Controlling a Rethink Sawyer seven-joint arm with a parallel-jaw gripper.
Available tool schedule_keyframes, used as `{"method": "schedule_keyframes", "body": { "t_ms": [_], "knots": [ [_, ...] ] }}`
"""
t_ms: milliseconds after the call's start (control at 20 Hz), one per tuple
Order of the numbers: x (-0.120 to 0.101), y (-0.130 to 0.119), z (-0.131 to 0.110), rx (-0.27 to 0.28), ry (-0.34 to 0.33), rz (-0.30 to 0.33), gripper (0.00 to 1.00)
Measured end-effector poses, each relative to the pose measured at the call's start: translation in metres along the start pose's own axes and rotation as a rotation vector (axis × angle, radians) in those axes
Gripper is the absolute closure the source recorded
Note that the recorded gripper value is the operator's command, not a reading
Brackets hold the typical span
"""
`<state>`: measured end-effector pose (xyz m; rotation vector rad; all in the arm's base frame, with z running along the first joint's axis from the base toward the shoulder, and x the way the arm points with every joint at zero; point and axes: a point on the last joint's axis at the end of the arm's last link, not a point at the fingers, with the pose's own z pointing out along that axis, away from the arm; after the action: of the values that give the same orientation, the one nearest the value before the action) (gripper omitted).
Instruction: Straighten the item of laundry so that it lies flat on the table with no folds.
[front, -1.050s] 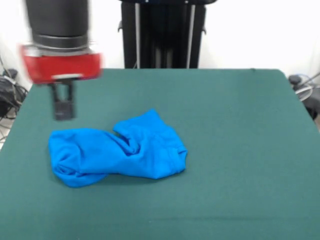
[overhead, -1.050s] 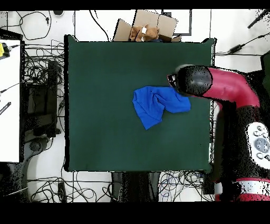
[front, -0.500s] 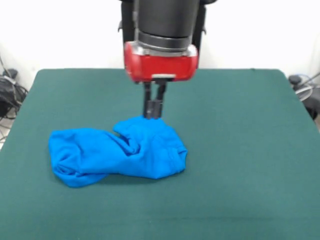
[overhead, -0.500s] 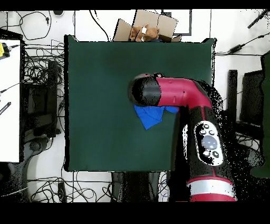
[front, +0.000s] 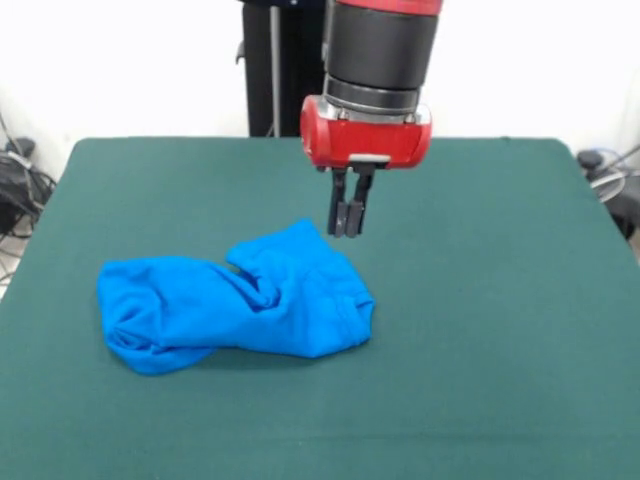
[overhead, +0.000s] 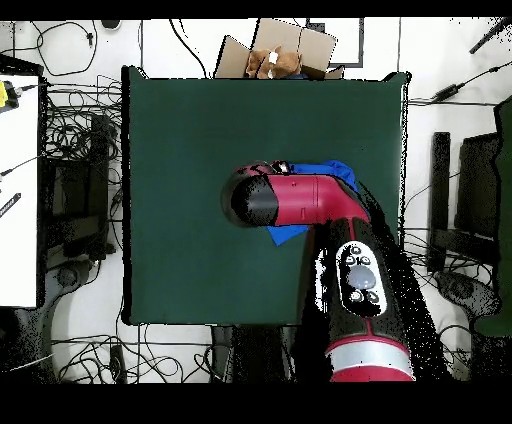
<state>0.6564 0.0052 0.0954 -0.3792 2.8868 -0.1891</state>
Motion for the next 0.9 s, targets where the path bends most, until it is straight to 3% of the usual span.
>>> {"method": "schedule_keyframes", "body": {
  "t_ms": [400, 900],
  "knots": [
    [0.026, 0.005, 0.020, -0.019, -0.016, 0.021, 1.00],
    [0.075, -0.007, 0.047, -0.066, 0.025, 0.139, 1.00]
  ]
}}
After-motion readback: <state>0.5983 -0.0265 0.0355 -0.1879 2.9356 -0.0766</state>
